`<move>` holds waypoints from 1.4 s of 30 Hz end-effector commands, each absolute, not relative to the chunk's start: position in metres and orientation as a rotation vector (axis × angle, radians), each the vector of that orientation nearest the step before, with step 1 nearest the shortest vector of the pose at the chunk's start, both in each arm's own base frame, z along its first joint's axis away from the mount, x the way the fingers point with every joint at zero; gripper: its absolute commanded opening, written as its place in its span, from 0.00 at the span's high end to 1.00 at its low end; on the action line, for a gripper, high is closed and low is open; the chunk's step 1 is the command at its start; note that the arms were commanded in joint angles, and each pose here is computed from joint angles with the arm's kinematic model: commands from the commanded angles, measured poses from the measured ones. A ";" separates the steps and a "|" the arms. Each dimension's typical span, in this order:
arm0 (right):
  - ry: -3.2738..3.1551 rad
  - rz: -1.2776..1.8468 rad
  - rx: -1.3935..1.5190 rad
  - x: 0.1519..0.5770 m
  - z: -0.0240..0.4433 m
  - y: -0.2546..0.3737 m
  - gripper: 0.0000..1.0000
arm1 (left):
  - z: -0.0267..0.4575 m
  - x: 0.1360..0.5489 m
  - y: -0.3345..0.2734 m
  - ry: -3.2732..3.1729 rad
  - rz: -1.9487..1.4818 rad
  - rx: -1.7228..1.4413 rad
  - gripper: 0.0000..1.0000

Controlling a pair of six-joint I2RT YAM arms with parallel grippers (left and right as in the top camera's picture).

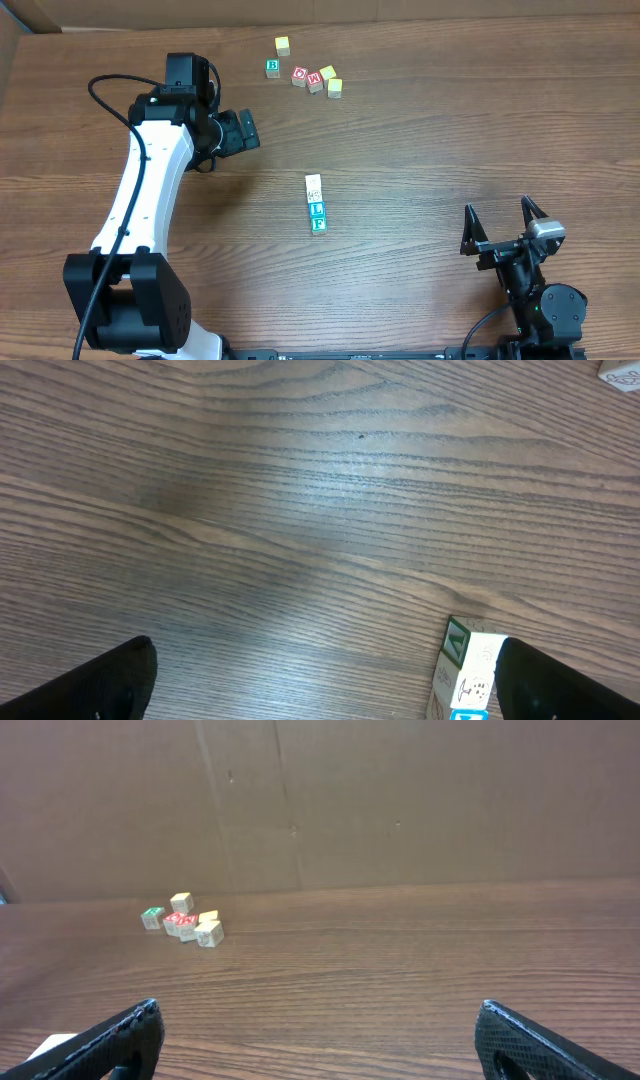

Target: Flip 4 blocks

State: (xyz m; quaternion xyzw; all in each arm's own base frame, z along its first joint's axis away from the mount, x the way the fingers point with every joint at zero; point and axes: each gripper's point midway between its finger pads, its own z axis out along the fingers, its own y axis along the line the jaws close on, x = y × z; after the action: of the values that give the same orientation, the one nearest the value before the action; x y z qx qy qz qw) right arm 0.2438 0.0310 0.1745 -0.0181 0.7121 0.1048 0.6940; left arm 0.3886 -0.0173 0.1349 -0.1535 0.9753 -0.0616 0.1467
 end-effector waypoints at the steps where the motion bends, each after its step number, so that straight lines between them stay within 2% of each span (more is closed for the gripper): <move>1: 1.587 0.220 -0.033 0.244 0.172 0.028 0.00 | 0.134 0.389 -0.020 2.812 -0.174 -0.405 0.00; 32: 1.587 0.220 -0.033 0.244 0.172 0.028 0.00 | 0.137 0.389 -0.020 2.804 -0.176 -0.403 0.00; 38: 1.587 0.220 -0.033 0.244 0.172 0.028 0.00 | 0.186 0.382 -0.020 2.674 -0.199 -0.377 0.00; 42: 1.587 0.220 -0.033 0.244 0.172 0.028 0.00 | 0.254 0.362 -0.020 2.485 -0.229 -0.341 0.00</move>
State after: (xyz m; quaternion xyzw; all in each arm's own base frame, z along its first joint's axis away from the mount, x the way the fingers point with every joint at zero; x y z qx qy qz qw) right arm 0.2438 0.0312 0.1747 -0.0185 0.7118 0.1049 0.6942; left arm 0.3801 -0.0172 0.1907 -0.1485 0.9612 -0.0741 0.2204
